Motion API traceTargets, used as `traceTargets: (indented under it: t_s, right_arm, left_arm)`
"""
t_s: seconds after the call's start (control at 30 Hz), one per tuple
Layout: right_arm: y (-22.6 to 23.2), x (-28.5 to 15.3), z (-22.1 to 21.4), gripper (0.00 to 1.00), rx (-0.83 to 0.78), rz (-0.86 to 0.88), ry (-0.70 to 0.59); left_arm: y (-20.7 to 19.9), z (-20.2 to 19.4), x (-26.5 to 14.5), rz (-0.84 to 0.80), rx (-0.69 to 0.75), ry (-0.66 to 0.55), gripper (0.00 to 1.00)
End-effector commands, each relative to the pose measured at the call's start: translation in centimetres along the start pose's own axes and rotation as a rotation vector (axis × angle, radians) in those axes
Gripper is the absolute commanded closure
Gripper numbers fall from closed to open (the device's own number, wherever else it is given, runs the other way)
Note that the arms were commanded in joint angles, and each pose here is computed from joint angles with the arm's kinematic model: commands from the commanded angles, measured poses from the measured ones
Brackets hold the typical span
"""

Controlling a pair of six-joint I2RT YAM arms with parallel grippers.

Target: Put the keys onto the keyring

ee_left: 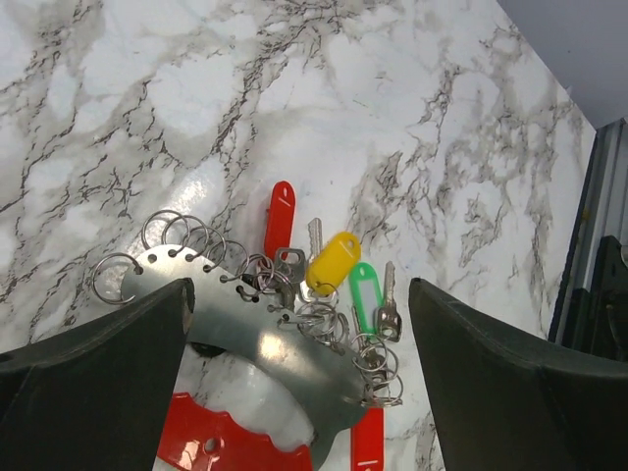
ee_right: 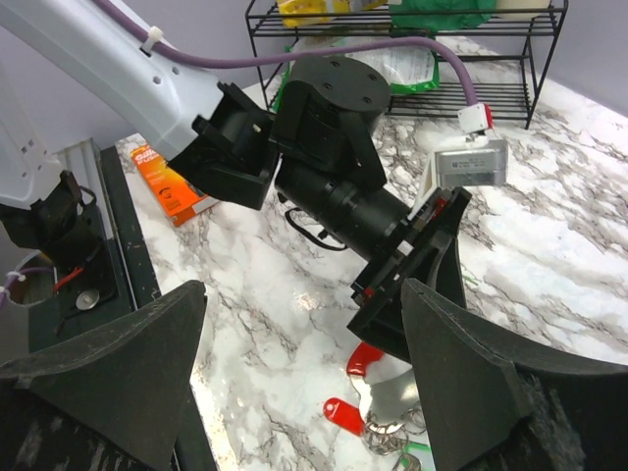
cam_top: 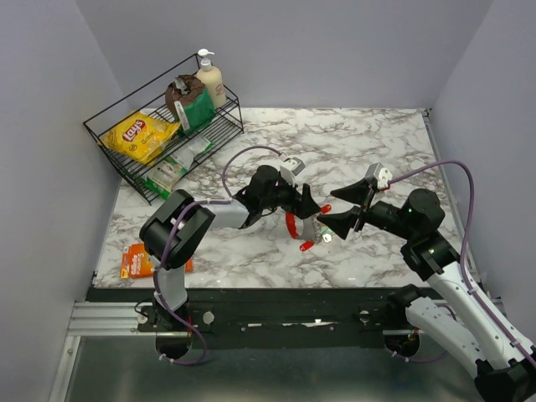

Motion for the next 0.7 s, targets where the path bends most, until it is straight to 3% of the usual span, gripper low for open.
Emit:
traceTargets:
  t_s: [0.0,0.2,0.33,0.5,0.63,0.67]
  right_arm:
    - [-0.3,-0.2,-0.7,0.11,0.005,-0.017,0.013]
    - [-0.4,-0.3,-0.4,0.11,-0.005,-0.026,0.004]
    - [-0.6,-0.3,-0.4,0.11,-0.002,-0.042,0.003]
    - [-1.9,-0.2,-0.3,0.11,0.027,-0.118,0.007]
    - [-2.9,-0.3,-0.1,0.1,0.039,-0.181,0.0]
    - [-3.1,-0.3,0.1,0.1,0.04,-0.193,-0.003]
  left_arm:
    - [-1.2,2.5,-1.3,0.013,0.055,-0.083,0.01]
    - [-1.4,3.7,-2.7,0.02,0.06,-0.135,0.01]
    - [-0.9,5.9,-5.2,0.063,0.07,-0.242,0.01]
    - [2.4,8.0,-9.2,0.297,0.052,-0.338,0.01]
    - [2.2,9.5,-13.5,0.429,0.127,-0.387,0.01]
    - [3.2,10.1,-15.0,0.525,0.121,-0.432,0.01]
Point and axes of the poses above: each gripper's point midway between its finger pads, its own x axis out along the fingers, its own y axis along the line the jaws close on, z = x × y, the point moved 1 cm from there along -x, back along the fingers
